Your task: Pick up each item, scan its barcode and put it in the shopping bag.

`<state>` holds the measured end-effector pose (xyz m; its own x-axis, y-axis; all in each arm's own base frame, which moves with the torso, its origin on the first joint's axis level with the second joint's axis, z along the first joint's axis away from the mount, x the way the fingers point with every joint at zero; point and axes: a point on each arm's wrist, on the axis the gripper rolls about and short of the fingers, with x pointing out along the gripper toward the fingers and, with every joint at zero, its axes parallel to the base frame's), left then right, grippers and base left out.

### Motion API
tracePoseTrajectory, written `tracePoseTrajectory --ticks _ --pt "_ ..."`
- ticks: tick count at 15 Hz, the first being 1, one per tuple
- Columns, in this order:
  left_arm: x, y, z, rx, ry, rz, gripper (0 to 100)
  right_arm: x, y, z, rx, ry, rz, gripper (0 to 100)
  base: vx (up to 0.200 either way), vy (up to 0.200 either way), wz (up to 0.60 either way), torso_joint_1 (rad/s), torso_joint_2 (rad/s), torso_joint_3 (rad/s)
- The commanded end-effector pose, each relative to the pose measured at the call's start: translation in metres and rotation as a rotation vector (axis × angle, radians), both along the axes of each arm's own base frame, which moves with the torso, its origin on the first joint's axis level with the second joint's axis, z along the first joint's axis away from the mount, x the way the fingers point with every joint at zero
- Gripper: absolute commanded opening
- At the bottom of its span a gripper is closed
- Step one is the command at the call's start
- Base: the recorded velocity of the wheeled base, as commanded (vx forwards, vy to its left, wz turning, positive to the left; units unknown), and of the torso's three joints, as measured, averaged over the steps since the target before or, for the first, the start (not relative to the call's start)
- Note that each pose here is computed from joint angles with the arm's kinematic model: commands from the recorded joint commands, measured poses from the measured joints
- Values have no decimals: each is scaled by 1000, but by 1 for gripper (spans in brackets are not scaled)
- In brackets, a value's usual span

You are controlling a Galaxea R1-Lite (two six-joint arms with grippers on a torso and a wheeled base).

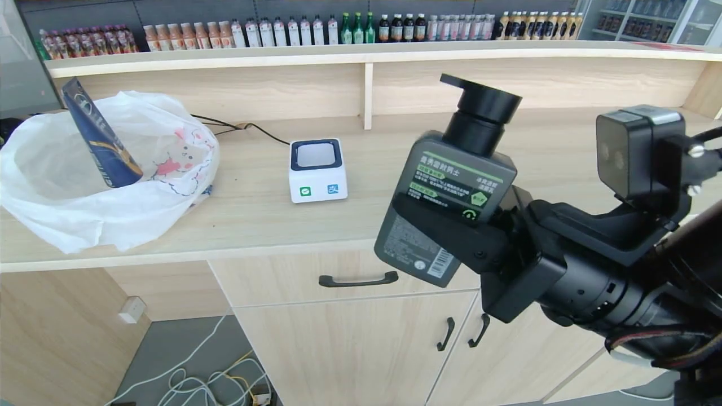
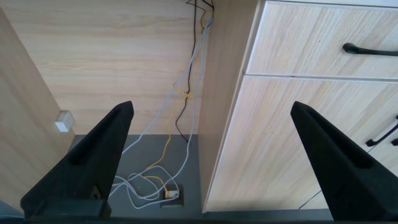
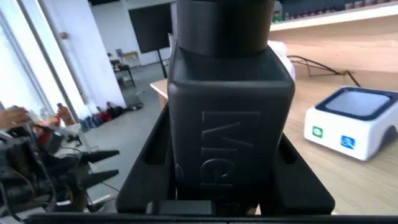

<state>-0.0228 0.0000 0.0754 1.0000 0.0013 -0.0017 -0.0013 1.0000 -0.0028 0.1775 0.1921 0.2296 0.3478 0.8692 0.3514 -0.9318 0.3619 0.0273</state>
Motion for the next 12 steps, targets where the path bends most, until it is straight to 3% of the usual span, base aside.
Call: tracePoseTrajectory --ticks 1,4,7,12 --pt "0 0 0 0 0 0 100 -3 -15 -5 -29 -12 -64 0 0 0 0 0 0 0" --pt "0 0 0 0 -2 0 100 -13 -32 -8 -40 16 -338 0 0 0 0 0 0 0" --pt "0 0 0 0 0 0 100 -32 -54 3 34 25 -506 0 0 0 0 0 0 0" --pt "0 0 0 0 0 0 100 -33 -60 11 77 20 -522 0 0 0 0 0 0 0"
